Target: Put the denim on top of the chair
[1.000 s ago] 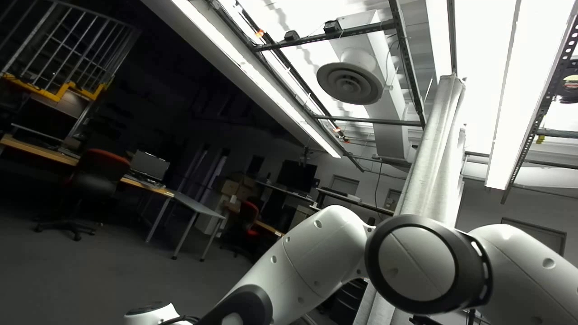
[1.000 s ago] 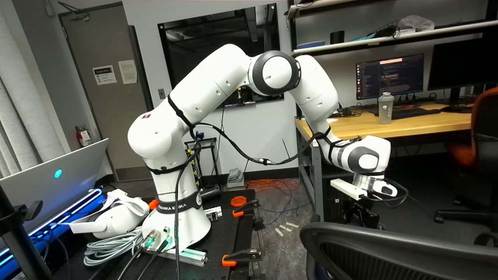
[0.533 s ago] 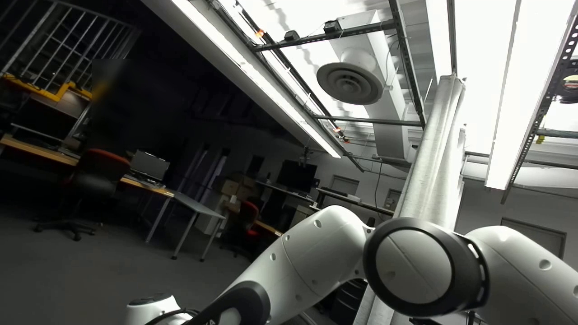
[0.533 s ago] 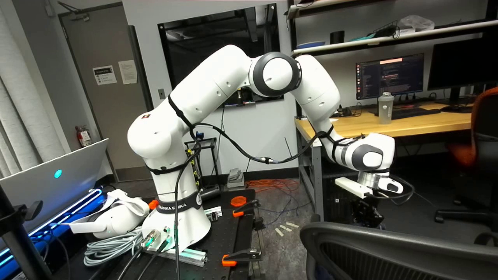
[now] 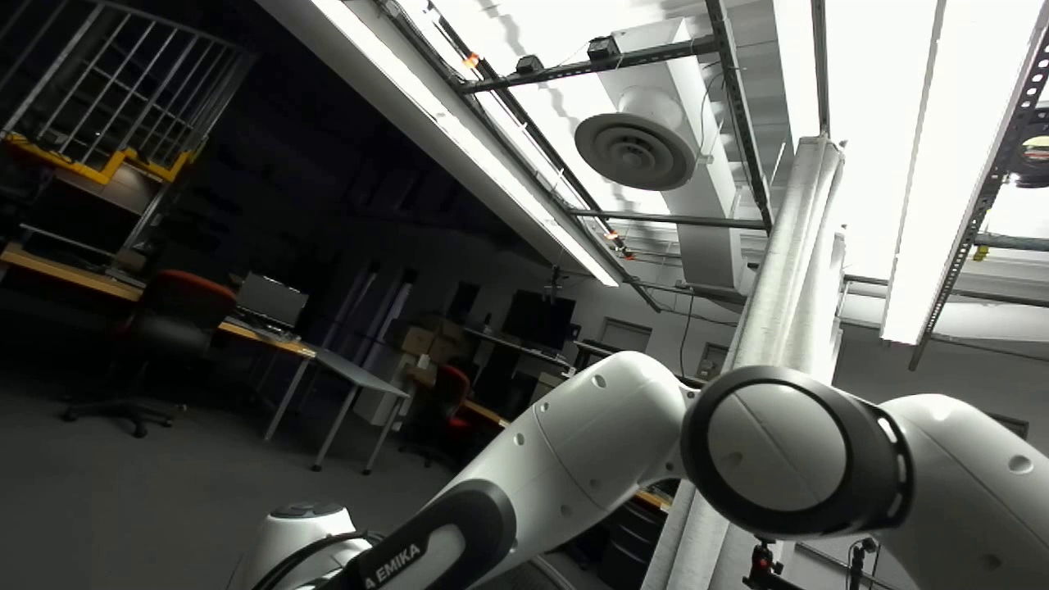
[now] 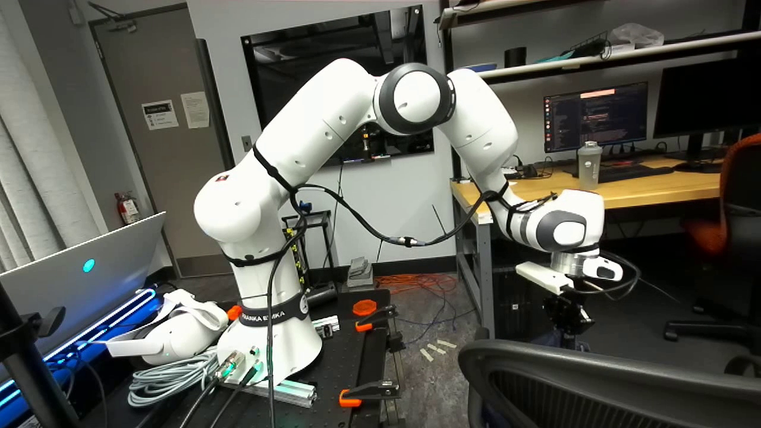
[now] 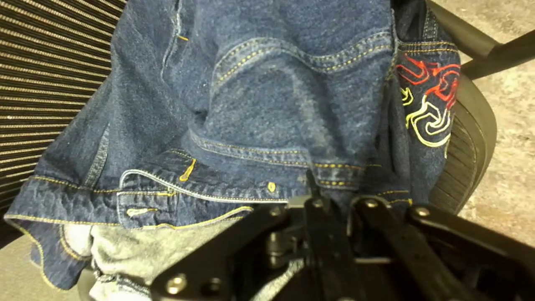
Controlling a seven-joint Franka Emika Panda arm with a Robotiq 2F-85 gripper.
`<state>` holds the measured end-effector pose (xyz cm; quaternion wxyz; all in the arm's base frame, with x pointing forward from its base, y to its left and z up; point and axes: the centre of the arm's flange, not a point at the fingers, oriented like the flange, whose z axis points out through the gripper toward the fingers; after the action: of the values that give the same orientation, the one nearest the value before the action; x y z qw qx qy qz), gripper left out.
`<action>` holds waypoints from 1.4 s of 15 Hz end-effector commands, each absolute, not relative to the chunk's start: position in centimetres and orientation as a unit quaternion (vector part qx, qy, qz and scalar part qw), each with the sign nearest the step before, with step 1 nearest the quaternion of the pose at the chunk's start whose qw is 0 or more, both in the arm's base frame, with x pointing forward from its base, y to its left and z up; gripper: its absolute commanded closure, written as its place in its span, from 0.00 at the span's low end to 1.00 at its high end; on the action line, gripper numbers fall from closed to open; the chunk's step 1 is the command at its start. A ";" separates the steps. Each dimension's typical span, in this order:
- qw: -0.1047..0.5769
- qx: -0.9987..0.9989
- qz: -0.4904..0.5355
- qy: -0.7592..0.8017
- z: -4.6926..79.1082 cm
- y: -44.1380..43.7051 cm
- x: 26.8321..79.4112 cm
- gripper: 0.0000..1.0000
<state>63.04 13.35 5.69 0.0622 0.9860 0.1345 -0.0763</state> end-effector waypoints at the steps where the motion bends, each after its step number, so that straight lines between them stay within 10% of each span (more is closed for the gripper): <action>1: 0.046 0.991 -0.039 0.117 12.1 11.6 61.8 0.97; 21: -0.001 0.986 0.166 -0.018 54.7 -2.3 67.5 0.97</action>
<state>66.16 -0.76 48.77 0.0110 0.9891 -0.0119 0.1466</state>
